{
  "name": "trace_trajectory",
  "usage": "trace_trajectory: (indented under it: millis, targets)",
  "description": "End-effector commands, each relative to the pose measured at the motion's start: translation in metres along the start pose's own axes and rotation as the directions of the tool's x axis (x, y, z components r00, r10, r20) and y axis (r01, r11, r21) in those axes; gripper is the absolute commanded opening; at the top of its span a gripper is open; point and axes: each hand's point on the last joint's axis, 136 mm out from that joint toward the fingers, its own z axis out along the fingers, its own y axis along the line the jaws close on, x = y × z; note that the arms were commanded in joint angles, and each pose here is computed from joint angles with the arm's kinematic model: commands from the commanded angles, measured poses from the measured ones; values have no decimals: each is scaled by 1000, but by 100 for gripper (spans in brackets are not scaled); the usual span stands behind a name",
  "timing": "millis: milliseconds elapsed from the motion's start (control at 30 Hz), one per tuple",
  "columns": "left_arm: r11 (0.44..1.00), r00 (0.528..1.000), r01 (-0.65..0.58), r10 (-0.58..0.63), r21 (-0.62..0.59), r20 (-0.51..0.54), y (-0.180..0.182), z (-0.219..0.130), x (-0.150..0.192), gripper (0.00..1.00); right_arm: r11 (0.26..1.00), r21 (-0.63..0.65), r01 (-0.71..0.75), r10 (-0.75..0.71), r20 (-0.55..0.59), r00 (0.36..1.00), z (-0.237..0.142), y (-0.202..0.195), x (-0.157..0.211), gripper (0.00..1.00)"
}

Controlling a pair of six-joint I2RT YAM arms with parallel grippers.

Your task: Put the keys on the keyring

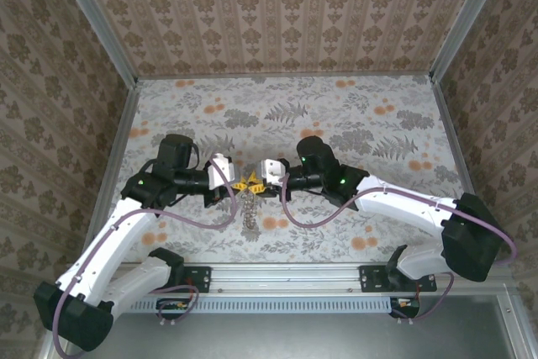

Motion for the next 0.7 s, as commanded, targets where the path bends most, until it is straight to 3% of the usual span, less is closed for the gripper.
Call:
trace_trajectory:
  millis: [0,233,300,367,433,667]
  targets:
    - [999,999,-35,34,20,39,-3,-3,-13,0,1000,7,-12,11,19,1000,3,-5,-11,18]
    - [1000,999,-29,29,10,33,-2,-3,-11,0,995,47,-85,83,44,996,3,-13,-16,0]
    - [999,999,-32,32,1,33,-1,-3,-11,3,991,62,-118,113,72,991,2,-17,-16,0]
    - [999,999,-37,37,-17,31,-1,-5,-9,18,983,81,-166,156,118,981,-1,-23,-16,0]
    - [999,999,-44,45,-29,26,-2,-6,-7,24,976,93,-196,178,170,969,-6,-27,-20,0]
    - [995,997,-78,79,-68,12,-3,-10,-2,25,979,79,-185,161,249,955,-19,-21,-24,0]
